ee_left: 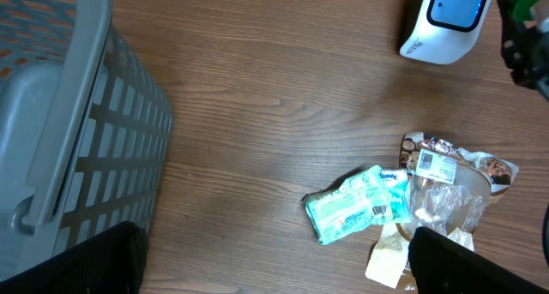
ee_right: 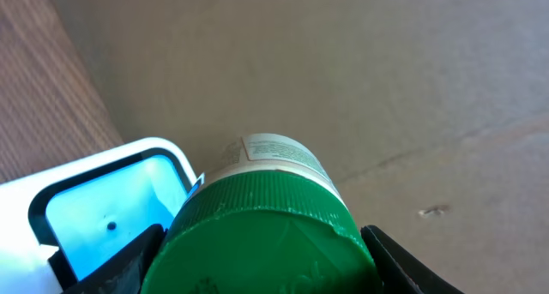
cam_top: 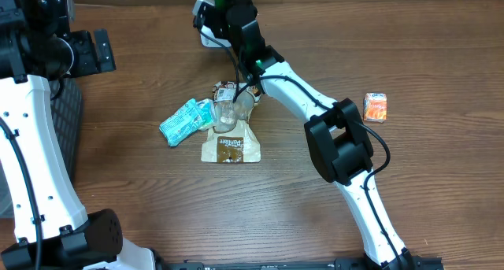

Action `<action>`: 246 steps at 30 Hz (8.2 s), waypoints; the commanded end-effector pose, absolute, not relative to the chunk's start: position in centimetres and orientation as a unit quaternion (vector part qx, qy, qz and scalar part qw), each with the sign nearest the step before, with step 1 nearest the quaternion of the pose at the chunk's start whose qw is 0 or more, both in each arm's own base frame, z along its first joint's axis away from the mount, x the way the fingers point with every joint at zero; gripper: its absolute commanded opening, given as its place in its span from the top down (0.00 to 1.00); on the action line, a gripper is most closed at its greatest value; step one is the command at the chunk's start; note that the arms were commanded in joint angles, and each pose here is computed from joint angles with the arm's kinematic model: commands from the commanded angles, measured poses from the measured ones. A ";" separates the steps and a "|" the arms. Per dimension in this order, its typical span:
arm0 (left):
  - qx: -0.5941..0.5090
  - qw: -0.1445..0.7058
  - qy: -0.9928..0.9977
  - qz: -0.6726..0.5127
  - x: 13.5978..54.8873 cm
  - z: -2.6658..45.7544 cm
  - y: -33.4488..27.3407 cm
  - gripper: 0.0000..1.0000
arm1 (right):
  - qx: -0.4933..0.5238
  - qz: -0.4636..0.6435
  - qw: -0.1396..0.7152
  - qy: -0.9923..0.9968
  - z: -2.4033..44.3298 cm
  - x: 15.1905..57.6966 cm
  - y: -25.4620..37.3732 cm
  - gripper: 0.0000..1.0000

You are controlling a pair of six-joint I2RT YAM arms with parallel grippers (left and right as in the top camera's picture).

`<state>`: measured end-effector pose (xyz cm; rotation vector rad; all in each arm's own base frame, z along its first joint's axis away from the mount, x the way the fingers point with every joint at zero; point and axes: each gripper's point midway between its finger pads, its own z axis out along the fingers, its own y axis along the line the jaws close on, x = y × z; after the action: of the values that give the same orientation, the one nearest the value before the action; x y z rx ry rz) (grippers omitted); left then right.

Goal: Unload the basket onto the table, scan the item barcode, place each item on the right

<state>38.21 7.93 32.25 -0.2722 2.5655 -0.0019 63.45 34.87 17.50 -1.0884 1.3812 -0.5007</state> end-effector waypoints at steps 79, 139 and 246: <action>-0.088 0.291 0.953 0.004 38.3 33.1 7.7 0.00 | 0.072 -0.044 0.086 0.993 7.2 40.4 3.8 0.56; -0.088 0.291 0.953 0.004 38.3 33.1 7.7 0.01 | 0.070 0.152 0.130 0.977 18.5 41.3 8.3 0.00; -0.087 0.290 0.953 0.004 38.3 33.1 7.6 0.00 | 0.009 0.317 -0.008 0.948 1.0 38.4 30.9 0.25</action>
<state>38.21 7.91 32.25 -0.2717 2.5655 -0.0020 39.46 29.25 2.22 -0.0032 2.9593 0.9718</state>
